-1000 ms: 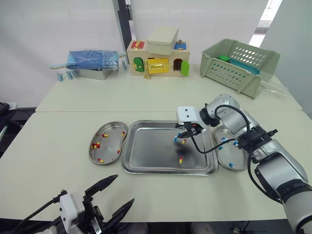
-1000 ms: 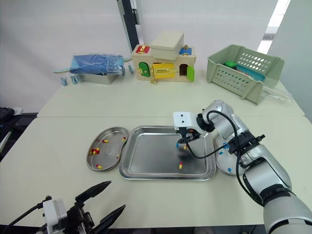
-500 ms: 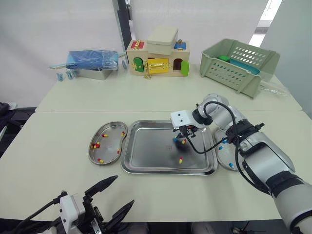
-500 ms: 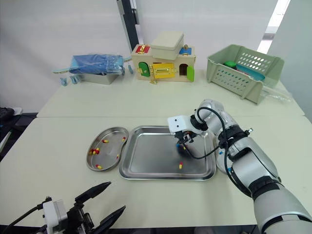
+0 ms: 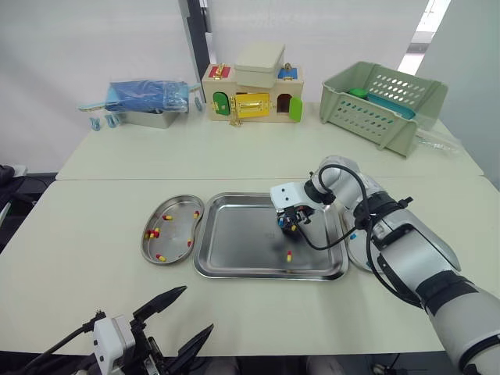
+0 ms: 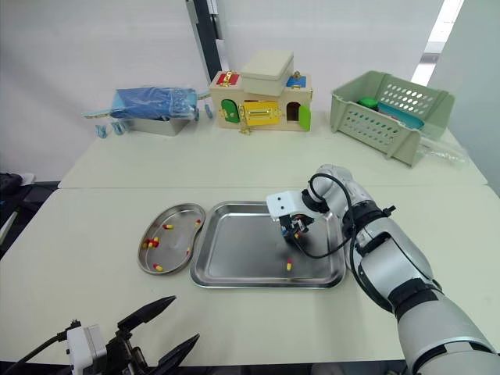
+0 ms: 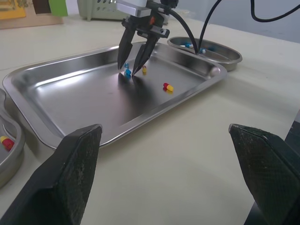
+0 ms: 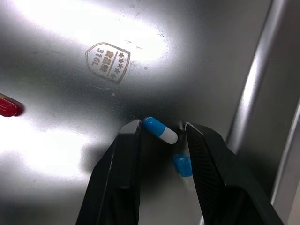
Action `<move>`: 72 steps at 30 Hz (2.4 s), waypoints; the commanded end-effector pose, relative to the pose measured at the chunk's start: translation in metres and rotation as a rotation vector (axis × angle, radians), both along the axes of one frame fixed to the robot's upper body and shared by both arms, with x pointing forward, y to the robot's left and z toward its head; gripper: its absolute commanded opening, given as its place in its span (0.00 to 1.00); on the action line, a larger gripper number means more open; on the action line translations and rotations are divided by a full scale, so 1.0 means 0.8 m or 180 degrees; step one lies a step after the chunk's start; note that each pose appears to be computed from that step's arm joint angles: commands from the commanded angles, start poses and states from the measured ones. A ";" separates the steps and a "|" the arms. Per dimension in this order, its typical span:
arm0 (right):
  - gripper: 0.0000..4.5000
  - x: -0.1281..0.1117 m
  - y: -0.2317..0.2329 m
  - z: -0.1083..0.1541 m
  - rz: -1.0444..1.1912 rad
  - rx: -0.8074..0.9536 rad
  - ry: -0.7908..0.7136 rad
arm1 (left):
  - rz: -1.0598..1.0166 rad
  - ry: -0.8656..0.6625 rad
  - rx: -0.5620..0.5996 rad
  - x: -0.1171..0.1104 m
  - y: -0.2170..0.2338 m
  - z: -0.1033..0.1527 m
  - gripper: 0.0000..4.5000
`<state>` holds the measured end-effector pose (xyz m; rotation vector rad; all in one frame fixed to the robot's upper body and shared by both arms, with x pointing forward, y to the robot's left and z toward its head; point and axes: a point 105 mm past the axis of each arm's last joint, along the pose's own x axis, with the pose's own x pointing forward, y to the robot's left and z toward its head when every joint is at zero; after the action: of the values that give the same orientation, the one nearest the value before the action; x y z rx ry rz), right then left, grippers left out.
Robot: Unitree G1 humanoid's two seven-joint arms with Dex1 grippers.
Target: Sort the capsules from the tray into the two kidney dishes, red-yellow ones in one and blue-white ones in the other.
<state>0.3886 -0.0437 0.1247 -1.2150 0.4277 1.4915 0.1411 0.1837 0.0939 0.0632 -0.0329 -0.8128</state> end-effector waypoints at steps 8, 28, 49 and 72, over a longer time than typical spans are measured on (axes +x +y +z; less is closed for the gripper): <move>0.27 0.006 0.003 0.008 -0.0052 0.0015 -0.0060 | -0.0025 -0.0101 0.0022 -0.005 -0.005 0.010 1.00; 0.00 -0.010 0.014 0.049 -0.0007 0.0695 0.0323 | -0.0015 -0.0103 0.0025 -0.004 -0.008 0.014 1.00; 0.00 -0.129 -0.241 0.086 -0.2280 0.1281 0.0380 | -0.0602 -0.0270 -0.0097 -0.004 -0.029 0.018 1.00; 0.60 -0.126 -0.254 0.047 -0.2732 0.1629 0.0493 | -0.0655 -0.0318 -0.0062 0.007 -0.024 0.018 1.00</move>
<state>0.2852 -0.2449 0.1490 -0.4007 0.5966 0.8697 0.1461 0.1613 0.1045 0.0758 -0.1247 -1.0325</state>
